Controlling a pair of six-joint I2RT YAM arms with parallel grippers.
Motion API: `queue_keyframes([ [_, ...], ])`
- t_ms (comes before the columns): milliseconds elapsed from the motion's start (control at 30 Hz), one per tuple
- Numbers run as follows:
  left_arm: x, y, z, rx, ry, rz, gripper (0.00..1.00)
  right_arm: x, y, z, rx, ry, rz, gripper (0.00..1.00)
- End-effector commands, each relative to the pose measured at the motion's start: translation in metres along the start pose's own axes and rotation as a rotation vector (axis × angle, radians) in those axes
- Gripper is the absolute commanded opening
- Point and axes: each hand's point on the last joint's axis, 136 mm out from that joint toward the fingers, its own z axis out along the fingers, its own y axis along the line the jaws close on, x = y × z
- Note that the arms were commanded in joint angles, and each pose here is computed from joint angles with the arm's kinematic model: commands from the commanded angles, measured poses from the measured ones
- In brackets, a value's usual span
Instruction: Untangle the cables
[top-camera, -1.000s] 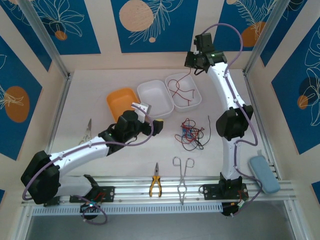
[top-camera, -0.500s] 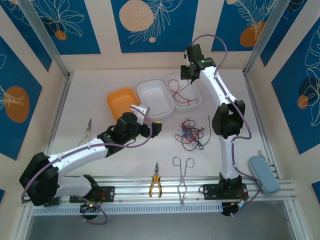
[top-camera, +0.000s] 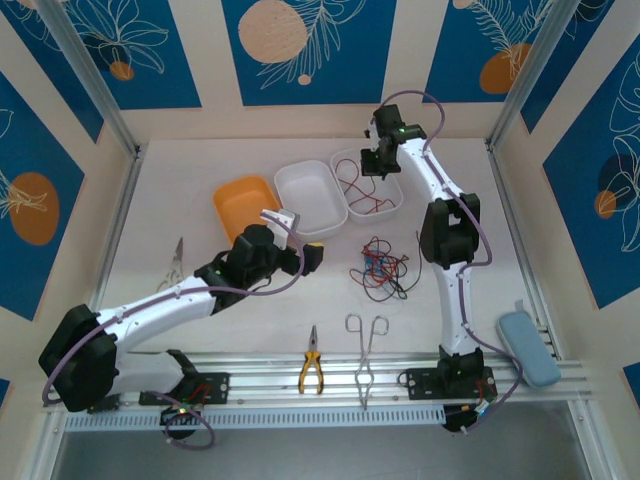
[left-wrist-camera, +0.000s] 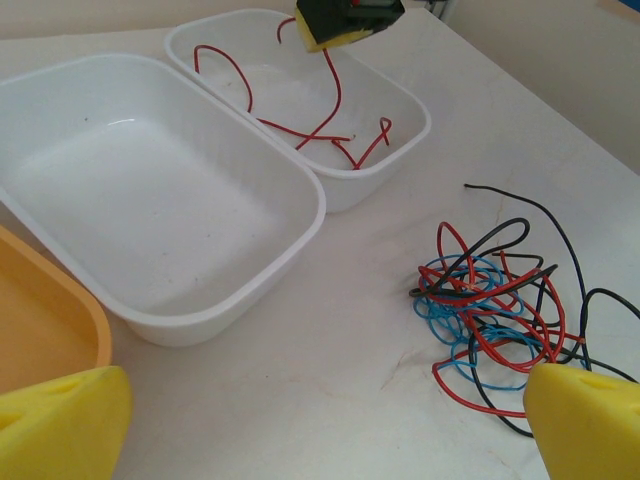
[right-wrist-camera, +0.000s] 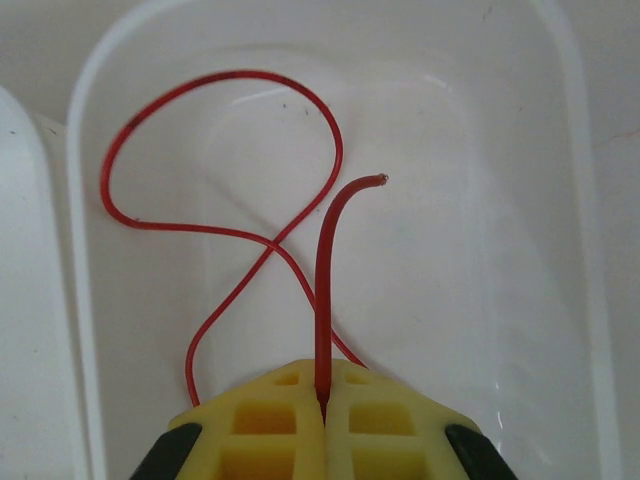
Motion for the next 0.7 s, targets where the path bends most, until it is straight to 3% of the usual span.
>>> queue_keyframes([
  [0,-0.001,0.004,0.000,-0.012,-0.003,-0.006,1.00,0.011,0.009,0.004,-0.087,0.051,0.017,0.00],
  [267,0.000,0.003,0.001,-0.008,0.001,-0.008,1.00,0.027,0.006,0.019,-0.076,0.112,0.031,0.03],
  [467,0.001,0.003,0.001,-0.005,0.005,-0.011,1.00,0.024,0.007,0.015,-0.069,0.108,0.051,0.20],
  [667,0.001,0.003,0.000,-0.006,0.004,-0.012,1.00,0.007,0.014,-0.013,-0.067,0.052,0.063,0.29],
])
